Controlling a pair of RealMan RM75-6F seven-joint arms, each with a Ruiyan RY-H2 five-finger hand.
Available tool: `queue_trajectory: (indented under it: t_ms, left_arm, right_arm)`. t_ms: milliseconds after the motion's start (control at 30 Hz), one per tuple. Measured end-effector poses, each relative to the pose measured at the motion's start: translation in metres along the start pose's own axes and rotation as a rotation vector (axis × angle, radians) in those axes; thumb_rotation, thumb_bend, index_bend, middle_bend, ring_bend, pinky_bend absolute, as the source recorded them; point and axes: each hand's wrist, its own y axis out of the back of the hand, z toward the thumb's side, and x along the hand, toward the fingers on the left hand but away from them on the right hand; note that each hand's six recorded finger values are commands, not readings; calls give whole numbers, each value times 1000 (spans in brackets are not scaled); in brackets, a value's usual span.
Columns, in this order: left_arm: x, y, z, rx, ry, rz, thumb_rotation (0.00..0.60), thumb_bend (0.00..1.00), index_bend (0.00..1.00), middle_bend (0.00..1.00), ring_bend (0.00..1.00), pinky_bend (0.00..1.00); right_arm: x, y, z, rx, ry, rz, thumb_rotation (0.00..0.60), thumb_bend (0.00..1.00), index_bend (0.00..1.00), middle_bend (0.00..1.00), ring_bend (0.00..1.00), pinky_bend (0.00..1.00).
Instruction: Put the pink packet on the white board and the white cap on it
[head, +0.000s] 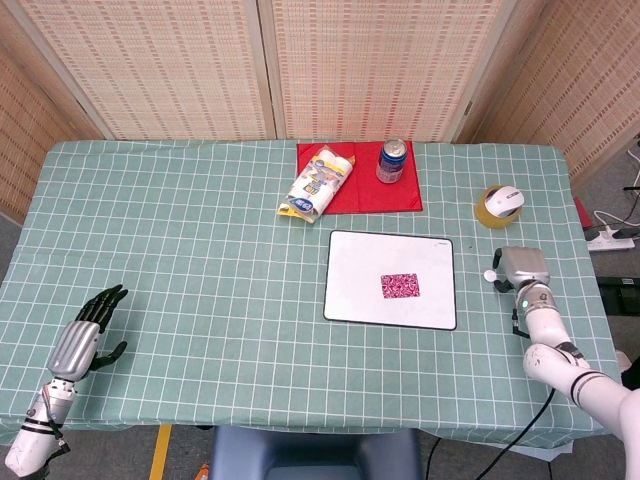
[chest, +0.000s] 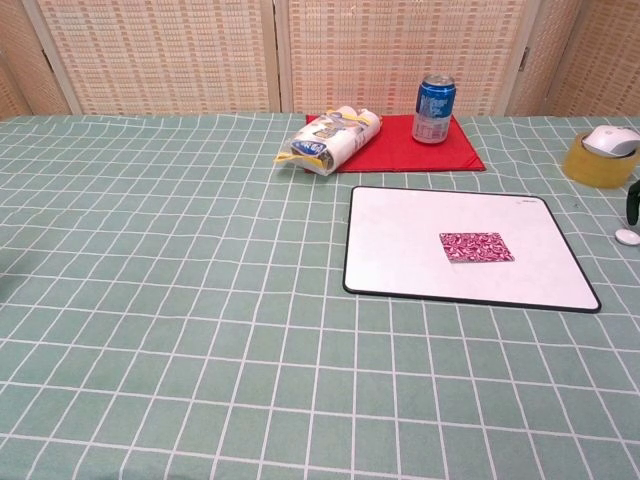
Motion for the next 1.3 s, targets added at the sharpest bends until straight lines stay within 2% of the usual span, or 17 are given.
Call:
queue_trajectory:
  t_ms: [133, 267, 1300]
  left_arm:
    - [0, 0, 1, 3, -2, 1, 600, 277, 0, 0, 0, 109]
    - [0, 0, 0, 1, -2, 2, 600, 278, 0, 0, 0, 109]
    - [1, -1, -2, -12, 5, -7, 600, 277, 0, 0, 0, 109]
  right_arm:
    - [-1, -3, 4, 0, 7, 11, 600, 273, 411, 1000, 1000, 1000]
    - [-1, -5, 5, 4, 8, 11, 600, 258, 411, 1000, 1000, 1000]
    - [-12, -3, 16, 0, 17, 22, 600, 256, 467, 1000, 1000, 1000]
